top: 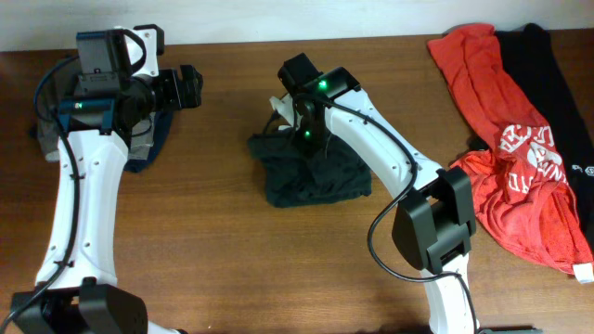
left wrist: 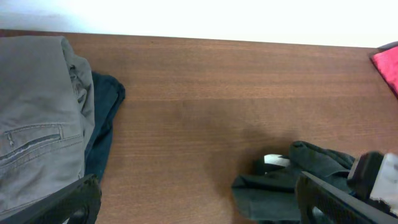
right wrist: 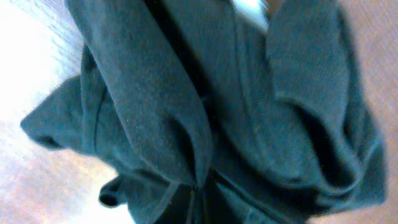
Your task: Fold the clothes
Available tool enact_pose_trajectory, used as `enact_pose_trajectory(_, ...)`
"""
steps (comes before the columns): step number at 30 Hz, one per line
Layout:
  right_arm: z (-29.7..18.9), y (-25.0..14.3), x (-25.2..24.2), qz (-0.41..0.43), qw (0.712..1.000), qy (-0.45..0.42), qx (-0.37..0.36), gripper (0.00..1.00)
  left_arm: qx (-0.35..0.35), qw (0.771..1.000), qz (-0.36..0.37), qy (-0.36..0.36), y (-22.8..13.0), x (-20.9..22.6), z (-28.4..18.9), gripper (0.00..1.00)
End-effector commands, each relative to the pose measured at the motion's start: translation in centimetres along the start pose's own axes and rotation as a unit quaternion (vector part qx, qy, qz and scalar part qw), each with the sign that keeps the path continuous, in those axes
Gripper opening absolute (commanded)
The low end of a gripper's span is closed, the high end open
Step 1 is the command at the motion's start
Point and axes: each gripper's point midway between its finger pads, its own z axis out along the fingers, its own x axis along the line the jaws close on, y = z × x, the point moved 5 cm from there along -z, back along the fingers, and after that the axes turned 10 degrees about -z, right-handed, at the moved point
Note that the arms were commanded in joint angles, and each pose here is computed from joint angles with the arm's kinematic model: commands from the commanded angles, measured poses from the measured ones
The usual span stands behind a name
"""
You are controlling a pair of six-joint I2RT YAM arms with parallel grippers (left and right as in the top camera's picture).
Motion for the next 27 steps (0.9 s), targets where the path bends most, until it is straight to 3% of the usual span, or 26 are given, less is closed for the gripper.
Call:
enact_pose_trajectory(1, 0.1, -0.6, 0.7, 0.016, 1.0, 0.015, 0.019, 0.04, 0.001, 1.0, 0.009, 0.007, -0.1, 0.4, 0.2, 0.99)
enact_pose_trajectory(7, -0.5, -3.1, 2.5, 0.083, 0.992, 0.045, 0.088, 0.04, -0.001, 1.0, 0.01, 0.007, 0.0, 0.4, 0.2, 0.99)
enact_pose_trajectory(16, -1.6, -5.9, 5.3, 0.106, 0.975, 0.061, 0.183, 0.04, -0.013, 0.998, 0.01, 0.057, 0.3, 1.6, 0.1, 0.99)
enact_pose_trajectory(27, -1.3, -9.2, 3.0, 0.185, 0.951, 0.048, 0.244, 0.04, -0.031, 0.993, 0.011, 0.114, 0.9, 3.0, -0.2, 0.99)
